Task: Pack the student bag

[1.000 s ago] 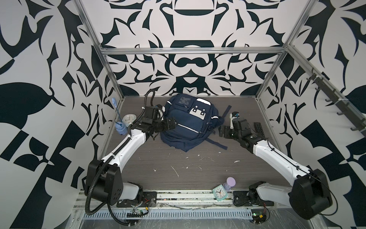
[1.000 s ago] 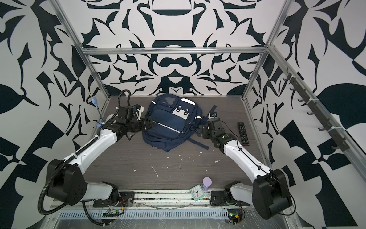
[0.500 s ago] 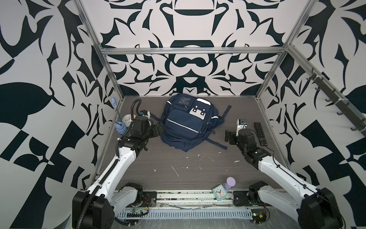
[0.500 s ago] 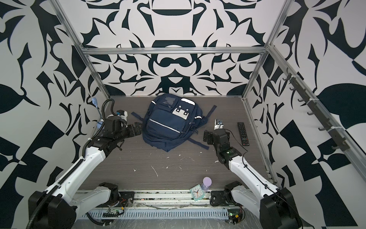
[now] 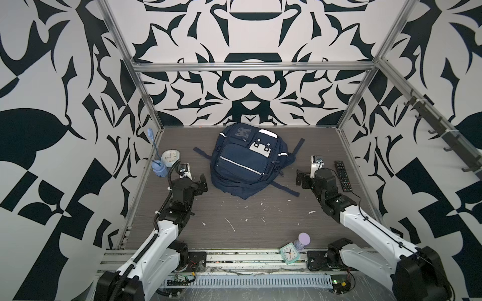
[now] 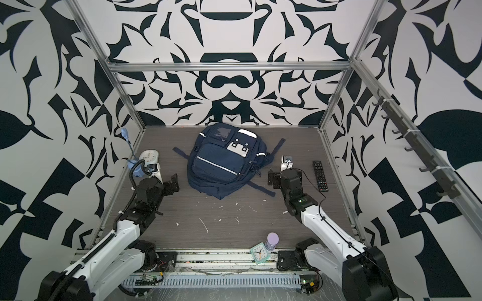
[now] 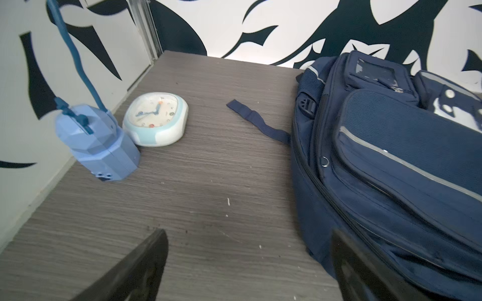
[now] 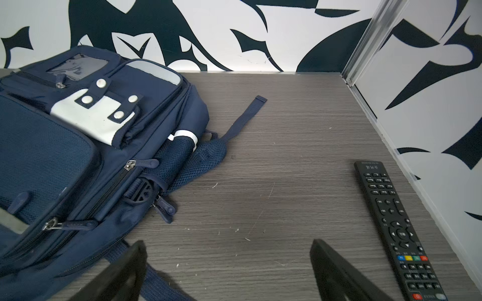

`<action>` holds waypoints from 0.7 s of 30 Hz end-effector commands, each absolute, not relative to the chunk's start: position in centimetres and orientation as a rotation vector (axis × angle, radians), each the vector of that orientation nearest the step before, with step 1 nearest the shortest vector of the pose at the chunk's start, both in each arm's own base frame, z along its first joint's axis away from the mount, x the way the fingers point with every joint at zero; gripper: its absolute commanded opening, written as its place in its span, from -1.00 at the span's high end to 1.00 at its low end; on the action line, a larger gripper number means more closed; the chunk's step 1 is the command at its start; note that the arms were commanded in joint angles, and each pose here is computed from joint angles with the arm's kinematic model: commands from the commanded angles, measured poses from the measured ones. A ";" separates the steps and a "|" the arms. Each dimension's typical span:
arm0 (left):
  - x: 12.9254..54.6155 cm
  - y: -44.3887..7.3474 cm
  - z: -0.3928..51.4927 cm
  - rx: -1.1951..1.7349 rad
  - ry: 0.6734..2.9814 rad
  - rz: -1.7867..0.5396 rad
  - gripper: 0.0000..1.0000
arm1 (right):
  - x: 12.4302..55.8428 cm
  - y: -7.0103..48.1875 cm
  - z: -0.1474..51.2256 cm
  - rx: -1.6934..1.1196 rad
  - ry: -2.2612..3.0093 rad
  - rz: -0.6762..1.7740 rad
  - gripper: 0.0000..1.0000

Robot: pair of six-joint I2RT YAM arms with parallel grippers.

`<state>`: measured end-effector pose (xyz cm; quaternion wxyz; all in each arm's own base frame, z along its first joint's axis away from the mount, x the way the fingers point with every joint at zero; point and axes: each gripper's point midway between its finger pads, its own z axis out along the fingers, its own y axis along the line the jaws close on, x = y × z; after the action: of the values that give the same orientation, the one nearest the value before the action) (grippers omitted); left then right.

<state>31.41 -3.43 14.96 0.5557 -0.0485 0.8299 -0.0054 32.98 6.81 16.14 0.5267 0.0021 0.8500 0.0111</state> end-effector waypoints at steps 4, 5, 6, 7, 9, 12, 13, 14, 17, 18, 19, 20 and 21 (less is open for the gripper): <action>34.1 -2.6 16.1 -0.090 1.830 0.096 -0.99 | 33.4 7.6 16.8 -0.090 1.980 0.033 -1.00; 34.3 -2.9 16.0 -0.067 1.815 0.091 -0.99 | 33.5 7.7 16.9 -0.099 1.976 0.028 -1.00; 34.6 -3.3 15.5 -0.029 1.807 0.091 -0.98 | 33.6 7.7 16.8 -0.105 1.977 0.023 -1.00; 34.8 -3.2 15.3 -0.023 1.798 0.106 -0.99 | 33.6 7.5 16.9 -0.107 1.975 0.008 -1.00; 35.2 -2.4 14.4 -0.037 1.807 0.139 -0.99 | 33.7 7.1 16.8 -0.101 1.975 -0.020 -1.00; 35.9 -1.6 13.1 -0.067 1.824 0.115 -0.98 | 33.7 6.6 16.5 -0.097 1.982 -0.058 -1.00; 36.3 -1.6 12.3 -0.052 1.835 0.110 -0.98 | 33.7 6.3 16.3 -0.092 1.984 -0.071 -1.00; 36.6 -1.7 12.2 -0.030 1.839 0.116 -0.98 | 33.8 6.1 16.1 -0.088 1.983 -0.084 -1.00; 37.6 -1.1 11.4 -0.022 1.864 0.093 -0.98 | 34.1 5.1 15.5 -0.043 1.980 -0.107 -1.00; 37.9 -0.7 10.9 -0.037 1.865 0.075 -0.98 | 34.2 4.8 15.3 -0.026 1.968 -0.105 -1.00; 38.0 -0.4 10.3 -0.051 1.861 0.056 -0.99 | 34.4 4.5 15.1 -0.008 1.959 -0.105 -1.00; 38.2 -0.1 9.8 -0.063 1.860 0.039 -0.99 | 34.6 4.3 15.0 -0.001 1.956 -0.111 -1.00; 38.4 0.1 9.3 -0.074 1.853 0.024 -0.99 | 34.7 4.1 15.0 0.000 1.956 -0.121 -1.00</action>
<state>37.08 0.29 8.06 0.5598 -0.0313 0.8268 0.0458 33.71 4.85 13.37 0.5230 -0.0202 0.8510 -0.0425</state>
